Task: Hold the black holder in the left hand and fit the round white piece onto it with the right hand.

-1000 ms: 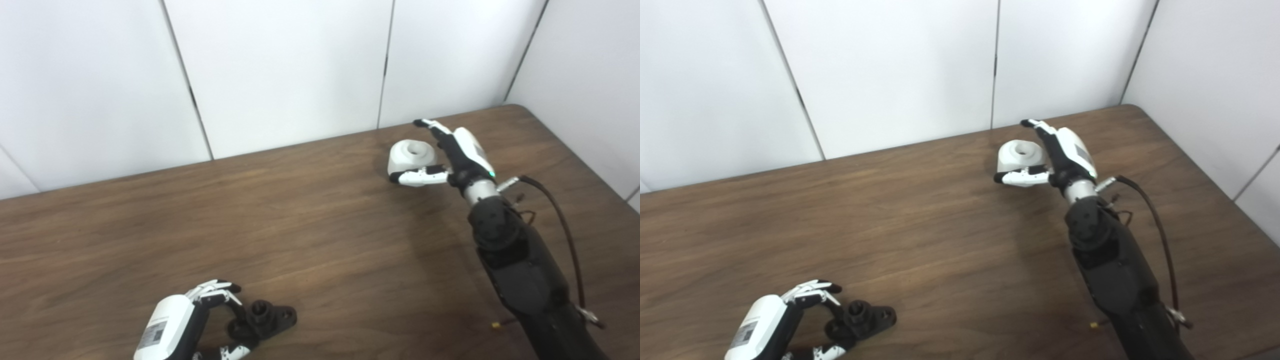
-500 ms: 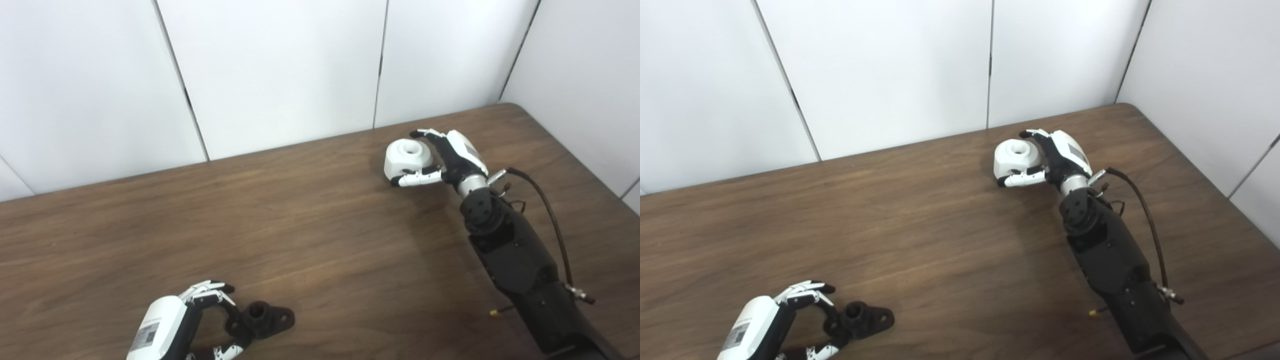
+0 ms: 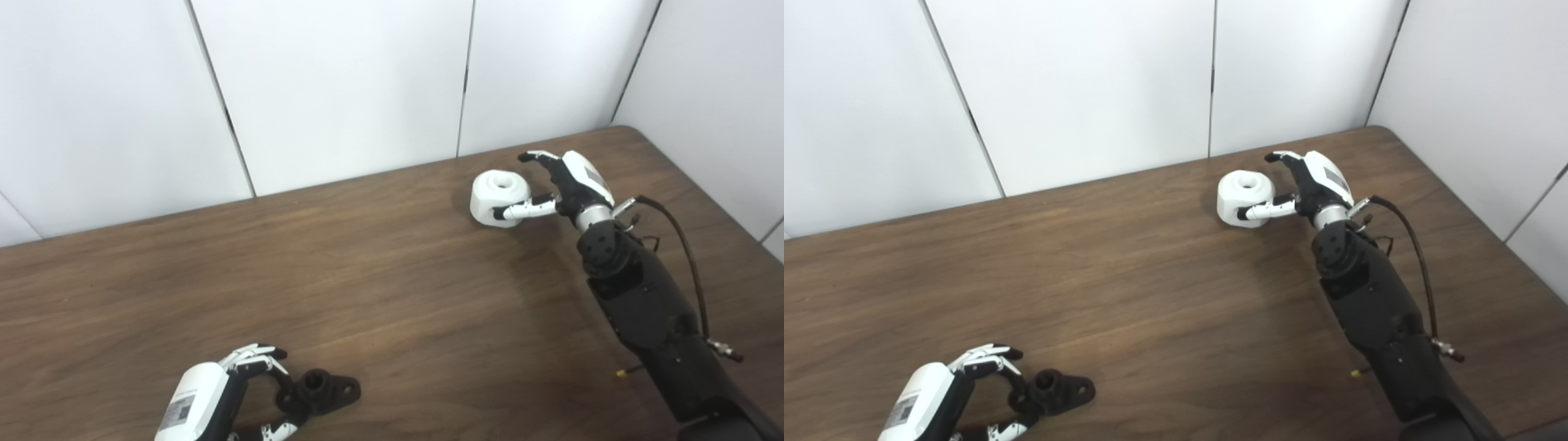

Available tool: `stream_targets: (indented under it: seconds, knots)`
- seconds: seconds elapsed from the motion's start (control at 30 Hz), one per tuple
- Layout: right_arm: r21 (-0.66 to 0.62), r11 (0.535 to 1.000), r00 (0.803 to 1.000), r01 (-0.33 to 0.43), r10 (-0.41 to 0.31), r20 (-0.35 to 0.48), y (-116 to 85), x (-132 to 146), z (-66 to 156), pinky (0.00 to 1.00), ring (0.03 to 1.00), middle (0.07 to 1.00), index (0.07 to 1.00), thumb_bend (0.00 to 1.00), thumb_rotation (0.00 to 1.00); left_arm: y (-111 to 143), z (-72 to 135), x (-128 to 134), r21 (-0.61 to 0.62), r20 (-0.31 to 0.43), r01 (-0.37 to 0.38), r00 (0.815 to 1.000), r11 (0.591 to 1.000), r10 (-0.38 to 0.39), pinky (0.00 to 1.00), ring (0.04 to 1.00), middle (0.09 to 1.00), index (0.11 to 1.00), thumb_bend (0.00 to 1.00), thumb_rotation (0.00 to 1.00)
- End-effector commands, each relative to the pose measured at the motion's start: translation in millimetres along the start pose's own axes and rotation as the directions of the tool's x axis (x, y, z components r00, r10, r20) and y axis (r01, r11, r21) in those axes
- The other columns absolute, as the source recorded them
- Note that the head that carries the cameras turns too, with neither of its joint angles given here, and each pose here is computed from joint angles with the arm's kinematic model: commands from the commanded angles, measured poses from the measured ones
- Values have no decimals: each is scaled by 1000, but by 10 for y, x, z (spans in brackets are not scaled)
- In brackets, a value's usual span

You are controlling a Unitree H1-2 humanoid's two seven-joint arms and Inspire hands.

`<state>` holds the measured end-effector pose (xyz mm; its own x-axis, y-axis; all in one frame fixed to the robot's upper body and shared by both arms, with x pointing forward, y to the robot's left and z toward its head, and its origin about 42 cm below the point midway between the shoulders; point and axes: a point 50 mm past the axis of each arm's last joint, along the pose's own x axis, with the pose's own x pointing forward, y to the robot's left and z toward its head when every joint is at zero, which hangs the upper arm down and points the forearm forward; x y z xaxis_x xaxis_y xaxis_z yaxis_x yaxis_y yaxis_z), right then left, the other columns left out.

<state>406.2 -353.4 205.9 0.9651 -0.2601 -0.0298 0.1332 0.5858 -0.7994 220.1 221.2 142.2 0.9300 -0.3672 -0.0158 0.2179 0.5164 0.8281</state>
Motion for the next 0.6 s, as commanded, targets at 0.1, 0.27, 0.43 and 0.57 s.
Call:
stream_targets:
  seconds: [0.1,0.27,0.43,0.57]
  knots:
    - [2,996,992,90,-90,89,-284,78,204,824,940,906,797,811,287,-59,-78,-67,5,-54,59,997,998,-59,757,833,765,487,517,44]
    - [17,996,992,86,-87,87,-291,68,204,859,963,919,722,796,265,-66,-69,-65,4,-52,59,997,998,-59,765,832,764,487,517,44]
    - [24,997,993,80,-81,85,-262,62,210,869,962,907,681,802,249,-69,-72,-66,5,-55,62,997,998,-62,761,839,766,487,517,44]
    - [28,997,993,77,-79,85,-228,64,216,869,952,889,660,812,223,-65,-63,-67,2,-54,62,997,998,-62,763,840,766,487,517,44]
